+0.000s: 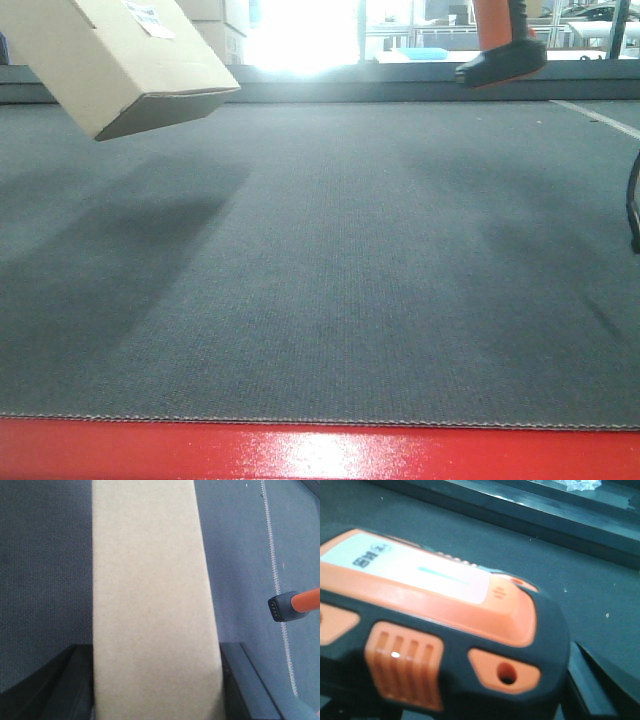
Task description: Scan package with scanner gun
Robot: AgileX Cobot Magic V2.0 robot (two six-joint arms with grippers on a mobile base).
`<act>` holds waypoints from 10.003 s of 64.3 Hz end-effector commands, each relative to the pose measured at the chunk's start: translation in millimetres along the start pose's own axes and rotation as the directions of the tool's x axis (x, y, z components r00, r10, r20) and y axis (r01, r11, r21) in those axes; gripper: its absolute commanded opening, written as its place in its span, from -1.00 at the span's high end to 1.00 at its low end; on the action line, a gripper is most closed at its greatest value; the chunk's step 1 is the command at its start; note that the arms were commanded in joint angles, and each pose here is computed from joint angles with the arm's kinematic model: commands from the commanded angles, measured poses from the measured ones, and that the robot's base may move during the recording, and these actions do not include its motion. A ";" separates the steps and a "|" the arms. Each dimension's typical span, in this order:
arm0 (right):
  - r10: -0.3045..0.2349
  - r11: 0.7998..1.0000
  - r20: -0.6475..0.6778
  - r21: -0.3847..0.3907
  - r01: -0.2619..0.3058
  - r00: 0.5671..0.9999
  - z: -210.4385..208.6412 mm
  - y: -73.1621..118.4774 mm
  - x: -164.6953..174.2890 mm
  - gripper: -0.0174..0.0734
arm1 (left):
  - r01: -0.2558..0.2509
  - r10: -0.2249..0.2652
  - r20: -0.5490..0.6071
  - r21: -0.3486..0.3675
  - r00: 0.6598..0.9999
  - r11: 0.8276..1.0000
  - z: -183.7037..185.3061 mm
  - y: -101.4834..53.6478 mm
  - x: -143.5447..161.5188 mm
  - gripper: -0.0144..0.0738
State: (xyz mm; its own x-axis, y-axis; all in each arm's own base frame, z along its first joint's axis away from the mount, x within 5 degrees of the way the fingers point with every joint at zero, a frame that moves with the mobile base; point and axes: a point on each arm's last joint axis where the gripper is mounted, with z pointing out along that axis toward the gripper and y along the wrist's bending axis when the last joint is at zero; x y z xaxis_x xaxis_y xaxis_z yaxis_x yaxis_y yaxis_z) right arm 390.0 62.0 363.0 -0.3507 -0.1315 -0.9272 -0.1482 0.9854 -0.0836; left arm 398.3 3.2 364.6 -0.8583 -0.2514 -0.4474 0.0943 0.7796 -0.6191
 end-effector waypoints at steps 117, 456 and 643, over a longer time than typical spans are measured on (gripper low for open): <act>0.233 0.967 0.276 0.038 -0.253 0.933 28.9 -29.4 133.0 0.96 | -0.011 0.011 -0.007 0.014 1.000 1.000 -2.2 -4.4 1.1 0.92; 0.254 0.952 0.082 0.153 -0.264 0.964 -224.7 -20.0 189.7 0.99 | -0.357 0.599 0.338 -0.560 0.726 0.748 -85.1 -17.6 211.7 0.92; 0.182 0.961 0.491 0.094 -0.259 0.852 -305.2 -3.4 206.9 0.99 | -0.220 0.646 0.654 -0.616 0.394 0.757 -72.6 63.1 362.7 0.92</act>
State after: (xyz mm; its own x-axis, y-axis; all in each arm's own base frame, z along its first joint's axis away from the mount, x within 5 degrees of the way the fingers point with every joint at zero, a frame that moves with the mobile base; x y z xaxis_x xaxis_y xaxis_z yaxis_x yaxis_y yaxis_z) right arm 35.4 -1.7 284.1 0.1177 0.1197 -0.9858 0.0373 0.9915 0.1248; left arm 57.0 2.7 207.0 0.0219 0.0333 -0.9992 -0.0464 0.9984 0.0323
